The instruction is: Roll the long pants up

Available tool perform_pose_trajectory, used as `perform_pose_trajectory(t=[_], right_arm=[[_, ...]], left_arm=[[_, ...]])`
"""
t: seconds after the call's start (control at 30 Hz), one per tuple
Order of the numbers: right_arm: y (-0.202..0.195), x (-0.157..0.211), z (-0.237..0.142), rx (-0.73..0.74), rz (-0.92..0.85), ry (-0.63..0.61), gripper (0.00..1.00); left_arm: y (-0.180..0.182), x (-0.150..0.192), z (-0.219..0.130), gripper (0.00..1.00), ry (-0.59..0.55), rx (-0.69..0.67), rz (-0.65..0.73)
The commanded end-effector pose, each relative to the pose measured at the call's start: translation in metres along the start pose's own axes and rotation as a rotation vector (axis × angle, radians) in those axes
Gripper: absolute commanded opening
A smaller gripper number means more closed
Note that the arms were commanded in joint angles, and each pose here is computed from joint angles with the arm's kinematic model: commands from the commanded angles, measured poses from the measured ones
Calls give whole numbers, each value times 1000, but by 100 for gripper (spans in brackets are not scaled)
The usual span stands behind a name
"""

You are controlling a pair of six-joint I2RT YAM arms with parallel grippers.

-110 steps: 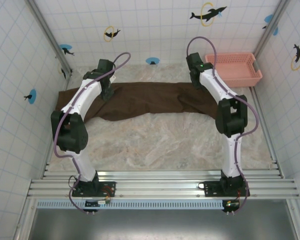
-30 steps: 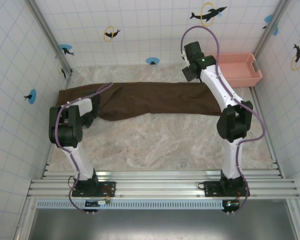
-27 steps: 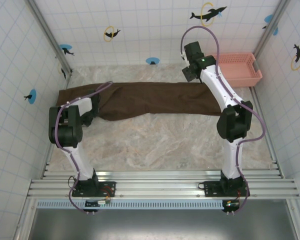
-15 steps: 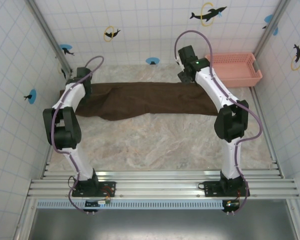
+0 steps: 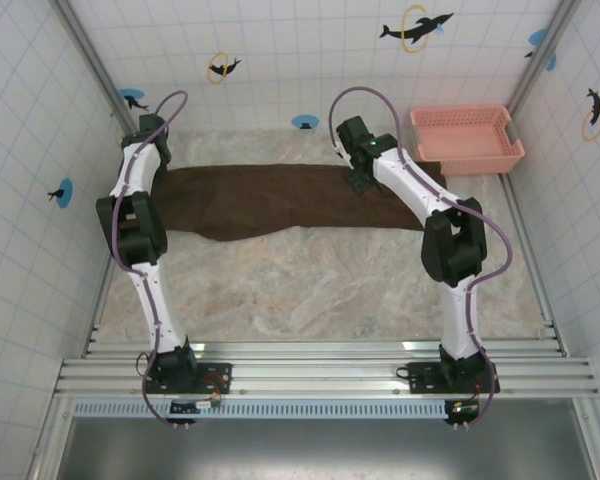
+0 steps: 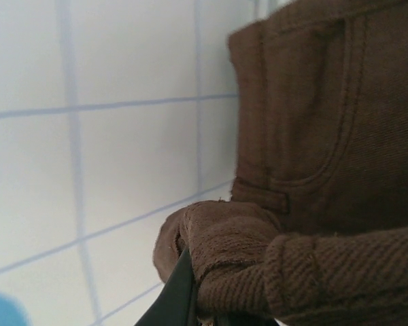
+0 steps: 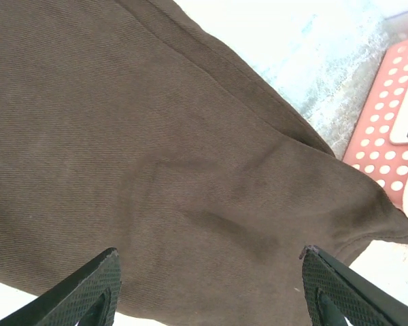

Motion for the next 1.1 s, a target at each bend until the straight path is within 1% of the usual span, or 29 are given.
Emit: perform_pose_trajectory(t=[0.0,0.13,0.3,0.37,0.4,0.43,0.47,0.5,0.57,0.6,0.67,0.73,0.83,0.87,0.97,1.03,1.07], right_arm=[[11,0,5,-28,-2,19,72],[14,3,4,-26,0,35,72],[15,10,1,-46,27,52,73],[15,14,-3,-48,36,53,73],[14,16,-5,-47,42,56,74],[14,17,-6,-49,43,62,74],[14,20,-7,-44,45,69,74],[14,22,-8,-37,50,78,75],[8,30,-10,-21,77,97,77],[3,36,-11,-15,104,109,77],[-9,49,-13,-15,162,122,79],[-23,66,-11,-21,226,133,82],[-46,96,-8,-70,359,142,88],[-52,109,-4,-91,413,153,90],[-65,145,11,-166,568,175,90],[-71,166,19,-212,669,176,90],[-74,175,23,-232,722,171,90]], left_arm=[[8,1,25,0,41,45,-61],[18,-15,35,0,-4,-37,-83],[31,-37,35,0,-86,-123,-123],[35,-44,34,0,-122,-124,-131],[35,-48,34,4,-133,-127,-130],[34,-50,35,17,-141,-123,-126],[32,-52,37,43,-144,-117,-119],[31,-53,38,58,-145,-114,-115],[28,-52,40,60,-142,-93,-122],[27,-51,40,64,-139,-78,-125],[27,-48,36,76,-131,-68,-142],[29,-46,27,83,-139,-53,-141],[29,-41,-1,92,-170,-33,-127],[32,-37,-22,94,-203,-19,-133],[6,-24,-58,97,-263,62,-88],[-20,-11,-74,97,-278,174,-74],[-33,-3,-80,97,-265,260,-85]])
Point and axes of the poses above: each hand's point on the last joint's axis, 136 mm out from that joint toward the fingers, its own z axis out along the fingers, its own y axis along the line the jaws close on, x = y × z, the point moved 8 cm from there along -z, back along the fingers, and after that the axes turned 9 degrees about -z, right-handed, at the moved point
